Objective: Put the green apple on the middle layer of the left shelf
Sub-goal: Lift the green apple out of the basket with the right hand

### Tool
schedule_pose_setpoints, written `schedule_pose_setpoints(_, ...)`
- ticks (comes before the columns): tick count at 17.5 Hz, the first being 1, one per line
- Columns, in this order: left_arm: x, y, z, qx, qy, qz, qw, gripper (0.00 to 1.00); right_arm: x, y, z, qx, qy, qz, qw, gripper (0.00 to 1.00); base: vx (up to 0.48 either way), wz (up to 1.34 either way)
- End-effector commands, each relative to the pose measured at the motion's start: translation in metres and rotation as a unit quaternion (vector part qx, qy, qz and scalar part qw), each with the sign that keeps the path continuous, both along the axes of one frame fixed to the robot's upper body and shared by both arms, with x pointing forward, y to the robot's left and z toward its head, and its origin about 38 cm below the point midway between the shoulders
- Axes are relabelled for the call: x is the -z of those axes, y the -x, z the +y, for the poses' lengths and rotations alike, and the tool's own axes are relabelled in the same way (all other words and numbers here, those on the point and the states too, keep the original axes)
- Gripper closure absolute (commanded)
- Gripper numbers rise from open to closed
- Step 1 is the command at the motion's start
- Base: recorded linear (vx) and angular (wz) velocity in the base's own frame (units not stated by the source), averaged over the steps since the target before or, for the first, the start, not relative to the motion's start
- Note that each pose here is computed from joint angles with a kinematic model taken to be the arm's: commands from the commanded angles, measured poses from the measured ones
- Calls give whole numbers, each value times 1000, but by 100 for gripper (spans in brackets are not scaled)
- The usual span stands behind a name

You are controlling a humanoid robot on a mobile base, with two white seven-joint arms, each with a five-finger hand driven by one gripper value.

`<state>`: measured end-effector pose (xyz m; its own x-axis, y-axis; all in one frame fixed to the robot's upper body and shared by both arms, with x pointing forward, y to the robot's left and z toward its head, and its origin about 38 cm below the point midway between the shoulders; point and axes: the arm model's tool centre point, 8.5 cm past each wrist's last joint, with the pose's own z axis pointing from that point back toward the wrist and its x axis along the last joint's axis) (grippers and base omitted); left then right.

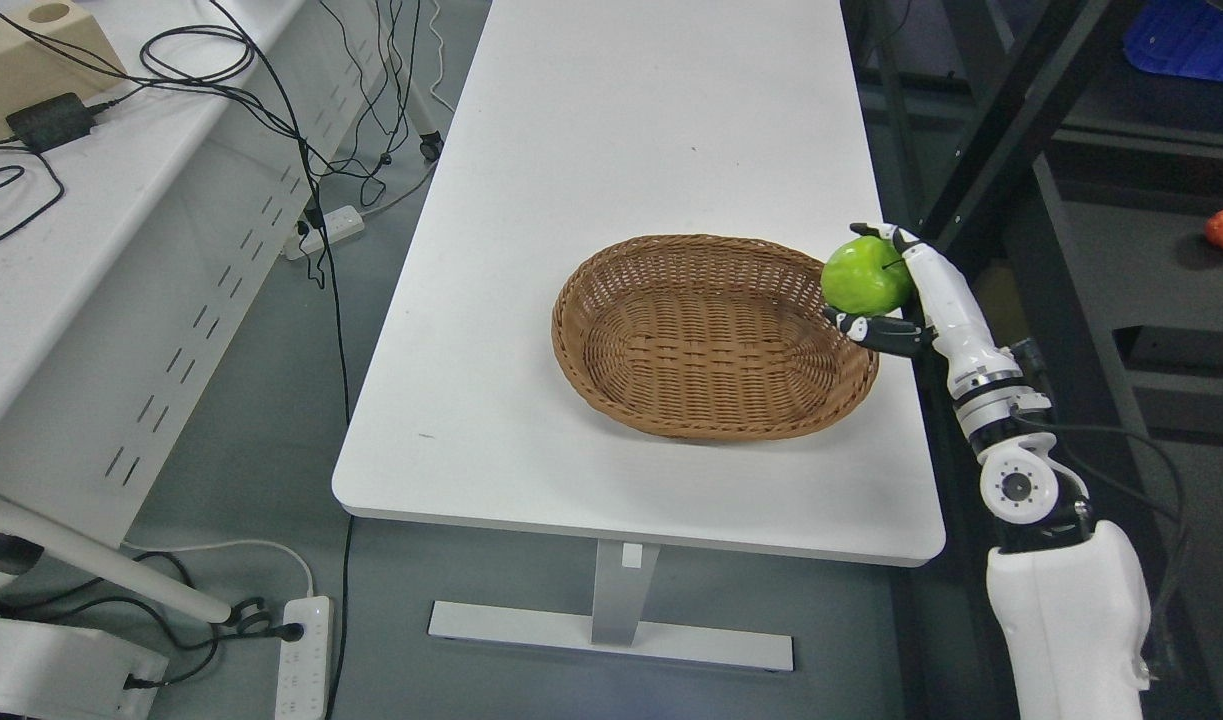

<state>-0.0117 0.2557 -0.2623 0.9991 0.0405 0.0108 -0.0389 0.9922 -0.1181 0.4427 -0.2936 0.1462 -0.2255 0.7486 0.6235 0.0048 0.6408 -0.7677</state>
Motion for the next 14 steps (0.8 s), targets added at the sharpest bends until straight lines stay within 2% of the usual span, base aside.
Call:
schedule_pose_setpoints(1, -1, 0, 11, 0, -9, 0, 1000, 0, -21, 47, -48, 96, -97, -97, 986, 100, 0, 0)
schedule_pose_setpoints(4, -1, 0, 11, 0, -9, 0, 1000, 0, 8, 81, -32, 106, -133, -82, 982, 100, 0, 0)
schedule_pose_setpoints(7, -1, 0, 11, 0, -9, 0, 1000, 0, 23, 107, -32, 98, -124, -85, 984, 100, 0, 0)
schedule_pose_setpoints(9, -1, 0, 11, 0, -9, 0, 1000, 0, 27, 115, -34, 108, -125, -96, 982, 100, 0, 0)
schedule_pose_setpoints(14, -1, 0, 11, 0, -9, 0, 1000, 0, 30, 120, -34, 112, -125, -94, 981, 100, -38, 5)
